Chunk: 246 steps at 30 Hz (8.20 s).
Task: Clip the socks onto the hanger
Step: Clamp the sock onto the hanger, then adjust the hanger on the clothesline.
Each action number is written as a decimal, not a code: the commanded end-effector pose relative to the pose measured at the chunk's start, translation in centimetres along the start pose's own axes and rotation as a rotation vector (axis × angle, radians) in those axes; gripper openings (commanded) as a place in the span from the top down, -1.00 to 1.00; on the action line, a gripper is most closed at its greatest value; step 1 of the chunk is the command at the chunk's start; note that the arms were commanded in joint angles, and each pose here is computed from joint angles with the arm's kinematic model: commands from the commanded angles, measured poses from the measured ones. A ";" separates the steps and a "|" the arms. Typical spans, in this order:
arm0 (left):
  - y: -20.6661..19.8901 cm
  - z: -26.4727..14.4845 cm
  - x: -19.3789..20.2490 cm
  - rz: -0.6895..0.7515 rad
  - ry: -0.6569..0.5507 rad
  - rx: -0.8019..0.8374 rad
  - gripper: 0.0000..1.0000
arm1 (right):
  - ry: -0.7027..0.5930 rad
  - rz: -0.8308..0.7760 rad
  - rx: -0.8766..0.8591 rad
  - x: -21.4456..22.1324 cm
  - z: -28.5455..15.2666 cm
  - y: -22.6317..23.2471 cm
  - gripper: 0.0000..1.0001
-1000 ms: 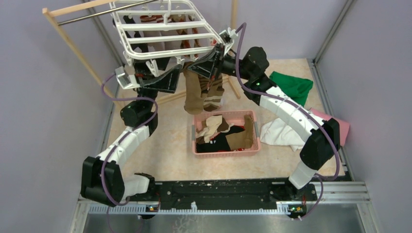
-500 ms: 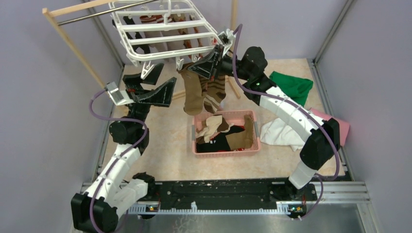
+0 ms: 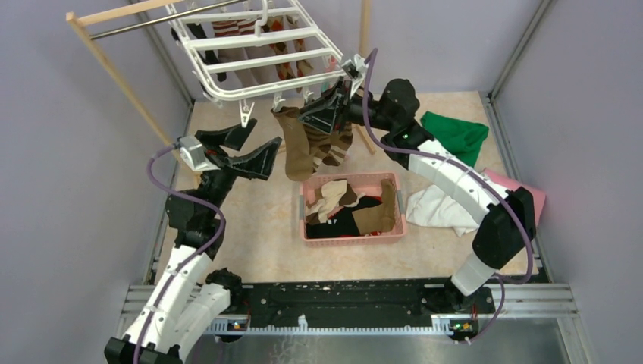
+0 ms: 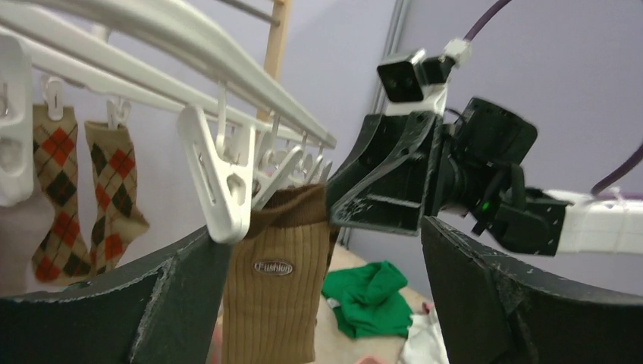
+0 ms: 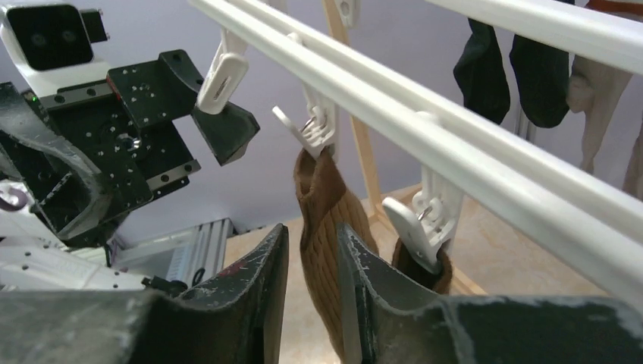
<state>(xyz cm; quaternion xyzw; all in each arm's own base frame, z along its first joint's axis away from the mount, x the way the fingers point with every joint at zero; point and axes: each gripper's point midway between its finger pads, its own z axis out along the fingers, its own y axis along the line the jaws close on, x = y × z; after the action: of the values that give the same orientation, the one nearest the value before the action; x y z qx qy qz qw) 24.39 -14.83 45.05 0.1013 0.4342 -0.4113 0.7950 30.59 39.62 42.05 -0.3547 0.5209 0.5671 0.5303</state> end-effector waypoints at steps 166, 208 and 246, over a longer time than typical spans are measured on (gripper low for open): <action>3.2 -8.9 6.3 0.116 0.295 -0.247 -0.97 | -0.226 -0.134 0.796 -5.0 -5.7 -29.5 1.00; 1.5 -6.5 7.1 0.109 0.309 -0.082 -0.97 | -0.082 -0.135 0.589 -4.3 -14.7 -19.6 -0.96; 6.5 6.4 20.3 0.068 0.413 -0.212 0.40 | 0.129 -0.118 0.335 4.2 -19.0 -8.4 -0.97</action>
<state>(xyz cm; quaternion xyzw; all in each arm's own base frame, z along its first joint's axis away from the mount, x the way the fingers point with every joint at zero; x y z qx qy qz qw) 36.16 -25.39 28.11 0.1428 0.6639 -0.3319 0.6548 36.19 22.04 31.79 -0.3138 0.6197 0.4429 0.5669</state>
